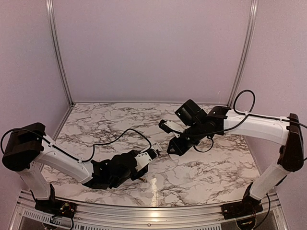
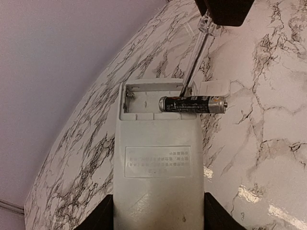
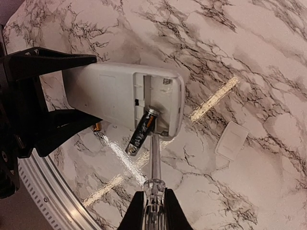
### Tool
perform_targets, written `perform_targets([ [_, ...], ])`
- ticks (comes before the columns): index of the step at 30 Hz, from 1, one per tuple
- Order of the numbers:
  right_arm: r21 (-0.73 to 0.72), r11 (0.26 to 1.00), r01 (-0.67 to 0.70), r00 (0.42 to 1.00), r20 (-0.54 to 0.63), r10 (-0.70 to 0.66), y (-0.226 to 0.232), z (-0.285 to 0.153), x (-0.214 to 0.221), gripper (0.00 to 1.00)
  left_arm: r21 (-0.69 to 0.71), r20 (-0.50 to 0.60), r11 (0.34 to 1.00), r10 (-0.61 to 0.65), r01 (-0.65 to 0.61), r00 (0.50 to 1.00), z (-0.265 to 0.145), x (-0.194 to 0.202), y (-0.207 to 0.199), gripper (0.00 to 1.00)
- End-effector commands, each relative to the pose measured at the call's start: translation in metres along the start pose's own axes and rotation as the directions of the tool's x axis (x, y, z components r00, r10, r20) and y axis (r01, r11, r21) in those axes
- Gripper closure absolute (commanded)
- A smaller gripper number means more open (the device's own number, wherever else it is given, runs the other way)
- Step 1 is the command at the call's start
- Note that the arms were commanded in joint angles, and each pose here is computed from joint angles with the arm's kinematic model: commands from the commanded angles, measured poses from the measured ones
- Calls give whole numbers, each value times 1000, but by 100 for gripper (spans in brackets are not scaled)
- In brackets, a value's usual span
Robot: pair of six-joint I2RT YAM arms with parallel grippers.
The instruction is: Unload the batteries from the remote control
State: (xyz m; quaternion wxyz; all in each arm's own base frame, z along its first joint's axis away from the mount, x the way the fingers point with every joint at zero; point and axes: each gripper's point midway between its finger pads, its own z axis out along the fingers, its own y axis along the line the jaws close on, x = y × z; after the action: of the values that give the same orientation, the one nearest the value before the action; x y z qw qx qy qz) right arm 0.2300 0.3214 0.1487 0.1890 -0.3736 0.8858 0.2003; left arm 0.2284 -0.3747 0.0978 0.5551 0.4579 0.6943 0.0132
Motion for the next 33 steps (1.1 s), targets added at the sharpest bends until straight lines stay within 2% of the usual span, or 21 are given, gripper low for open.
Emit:
perform_targets([
  [1, 13, 1000, -8, 997, 77, 7, -7, -4, -11, 100, 7, 83, 999, -54, 54, 995, -8, -24, 7, 100],
  [8, 9, 999, -31, 997, 72, 30, -9, 7, -3, 100, 8, 52, 999, -34, 34, 998, 0, -18, 0, 100],
  [14, -2, 999, -43, 996, 77, 43, -9, 14, 3, 100, -79, 0, 997, -3, 3, 1000, 10, -9, 7, 100],
  [22, -48, 998, -44, 994, 96, 48, -3, 18, -1, 100, -116, -21, 993, 12, -14, 1000, 13, -5, 10, 100],
  [33, -19, 998, -59, 995, 85, 60, -8, 21, 3, 100, -139, -40, 990, 22, -27, 999, 15, -1, 13, 100],
])
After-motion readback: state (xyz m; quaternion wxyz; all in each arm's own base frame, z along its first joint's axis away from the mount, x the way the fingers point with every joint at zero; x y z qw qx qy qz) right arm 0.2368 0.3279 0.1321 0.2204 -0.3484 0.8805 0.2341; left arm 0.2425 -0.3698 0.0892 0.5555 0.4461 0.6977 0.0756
